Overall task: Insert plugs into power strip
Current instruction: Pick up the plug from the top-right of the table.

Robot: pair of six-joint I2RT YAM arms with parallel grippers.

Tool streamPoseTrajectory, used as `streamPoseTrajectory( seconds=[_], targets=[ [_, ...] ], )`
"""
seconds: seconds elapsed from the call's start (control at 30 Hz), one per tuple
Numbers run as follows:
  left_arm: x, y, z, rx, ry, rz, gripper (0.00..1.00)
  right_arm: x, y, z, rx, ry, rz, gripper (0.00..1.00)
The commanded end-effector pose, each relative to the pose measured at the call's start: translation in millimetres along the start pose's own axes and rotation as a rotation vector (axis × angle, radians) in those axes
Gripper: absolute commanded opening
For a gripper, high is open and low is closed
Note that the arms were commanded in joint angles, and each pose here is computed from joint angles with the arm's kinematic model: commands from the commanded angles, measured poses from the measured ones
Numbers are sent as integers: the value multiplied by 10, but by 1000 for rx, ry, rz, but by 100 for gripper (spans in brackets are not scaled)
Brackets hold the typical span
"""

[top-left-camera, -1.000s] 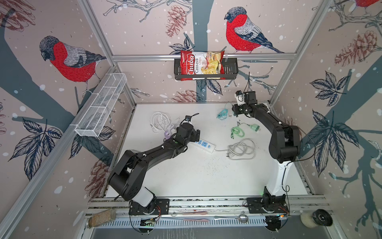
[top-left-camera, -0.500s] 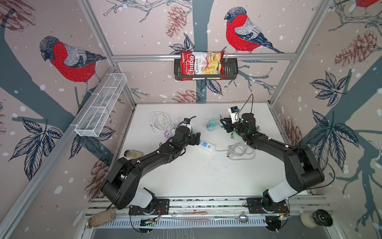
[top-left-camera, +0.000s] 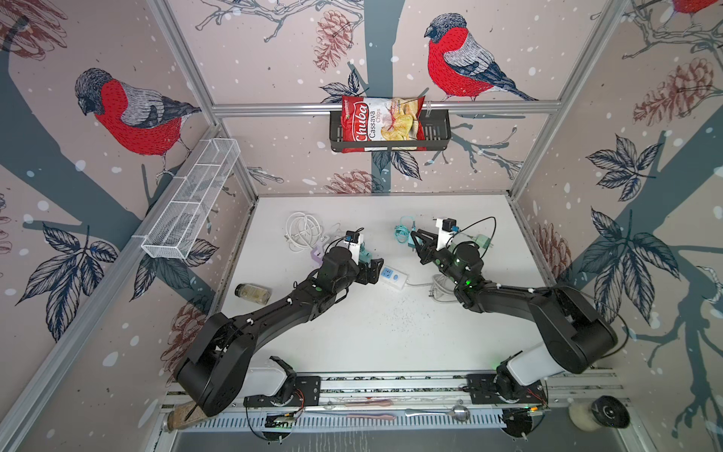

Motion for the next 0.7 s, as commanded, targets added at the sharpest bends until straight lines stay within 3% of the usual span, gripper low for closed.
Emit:
streamPoseTrajectory(
  seconds=[0.0, 0.33, 0.67],
  targets=[
    [15, -103, -20, -3, -32, 50, 94, 44, 120, -130, -55, -126, -55, 1],
    [122, -131, 139, 12, -18, 31, 93, 39, 246, 189, -18, -94, -118, 0],
    [38, -301, 222, -5, -68, 89, 92, 100, 274, 200, -121, -131, -108, 0]
  ],
)
Point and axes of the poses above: each gripper's point midway between its finger pads, its own x axis back along the fingers, its own y axis along the line the jaws close on, z = x × y, the point moved 6 cm from there along x, back along the fingers, and after that the axes turned 6 degrees about -x, right-handed, at the moved point
